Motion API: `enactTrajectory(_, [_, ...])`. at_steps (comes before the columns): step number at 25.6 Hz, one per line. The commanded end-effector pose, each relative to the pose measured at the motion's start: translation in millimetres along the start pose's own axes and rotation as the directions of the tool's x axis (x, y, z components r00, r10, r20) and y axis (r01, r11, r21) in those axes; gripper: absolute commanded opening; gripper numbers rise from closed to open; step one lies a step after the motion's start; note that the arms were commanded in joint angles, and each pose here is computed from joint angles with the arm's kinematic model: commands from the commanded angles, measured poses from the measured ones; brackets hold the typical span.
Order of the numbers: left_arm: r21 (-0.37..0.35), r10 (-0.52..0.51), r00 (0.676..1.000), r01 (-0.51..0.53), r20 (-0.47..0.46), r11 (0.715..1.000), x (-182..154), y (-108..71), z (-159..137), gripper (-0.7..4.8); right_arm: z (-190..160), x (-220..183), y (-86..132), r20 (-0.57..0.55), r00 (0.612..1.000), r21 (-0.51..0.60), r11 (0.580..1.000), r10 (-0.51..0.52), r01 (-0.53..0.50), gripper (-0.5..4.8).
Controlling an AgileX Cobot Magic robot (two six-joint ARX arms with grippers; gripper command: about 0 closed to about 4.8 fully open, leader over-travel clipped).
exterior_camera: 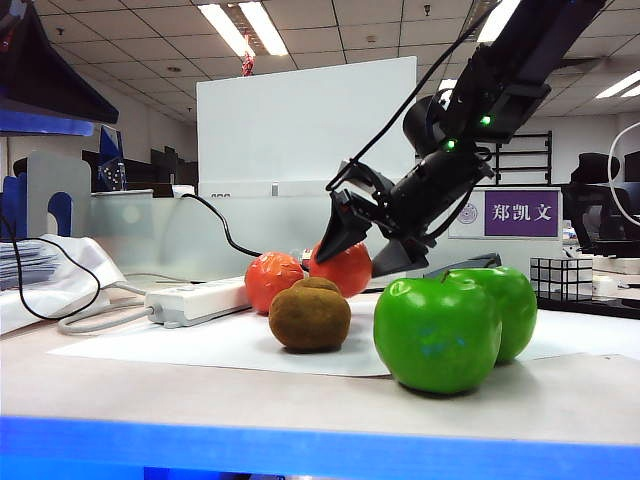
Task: Put the same fruits together.
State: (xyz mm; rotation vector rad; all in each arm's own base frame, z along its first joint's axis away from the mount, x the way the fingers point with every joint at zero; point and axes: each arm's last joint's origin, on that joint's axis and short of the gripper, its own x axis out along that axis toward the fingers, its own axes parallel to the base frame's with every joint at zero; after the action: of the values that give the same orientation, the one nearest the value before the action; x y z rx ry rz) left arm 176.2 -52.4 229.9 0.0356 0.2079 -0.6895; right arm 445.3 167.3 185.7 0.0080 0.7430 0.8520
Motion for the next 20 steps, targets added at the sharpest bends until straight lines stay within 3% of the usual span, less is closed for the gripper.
enactTrajectory(1, [0.01, 0.001, 1.0, -0.001, 0.013, 1.0, -0.4, 0.3, 2.8, 2.11, 5.7, -3.2, 2.5, 0.028, 1.0, -0.038, 0.999, 0.008, -0.007, 4.79])
enactTrajectory(8, [0.012, 0.001, 1.0, -0.002, 0.016, 1.0, -0.4, 0.3, 3.1, 2.11, 7.9, -2.8, 3.5, 0.054, 0.997, -0.083, 0.995, 0.06, -0.056, 4.79])
enactTrajectory(9, [0.011, 0.001, 1.0, -0.001, 0.015, 1.0, -0.4, 0.3, 3.0, 2.11, 8.7, -3.3, 3.9, 0.059, 0.996, -0.087, 0.994, 0.067, -0.062, 4.09])
enactTrajectory(10, [0.01, 0.001, 1.0, -0.001, 0.012, 1.0, -0.4, 0.3, 2.7, 2.1, 9.6, -3.4, 3.8, 0.067, 0.996, -0.092, 0.994, 0.066, -0.06, 4.15])
enactTrajectory(11, [0.01, 0.002, 1.0, -0.002, 0.012, 1.0, -0.4, 0.3, 2.6, 2.11, 10.0, -3.4, 3.8, 0.071, 0.995, -0.094, 0.994, 0.064, -0.058, 4.64])
enactTrajectory(12, [0.01, 0.002, 1.0, -0.002, 0.012, 1.0, -0.4, 0.3, 2.7, 2.11, 10.2, -3.3, 3.9, 0.072, 0.995, -0.094, 0.994, 0.065, -0.058, 4.79])
enactTrajectory(20, [0.011, 0.002, 1.0, -0.002, 0.016, 1.0, -0.4, 0.3, 3.1, 2.11, 2.0, 0.4, 1.4, 0.013, 1.0, -0.063, 0.998, 0.027, -0.026, 4.79])
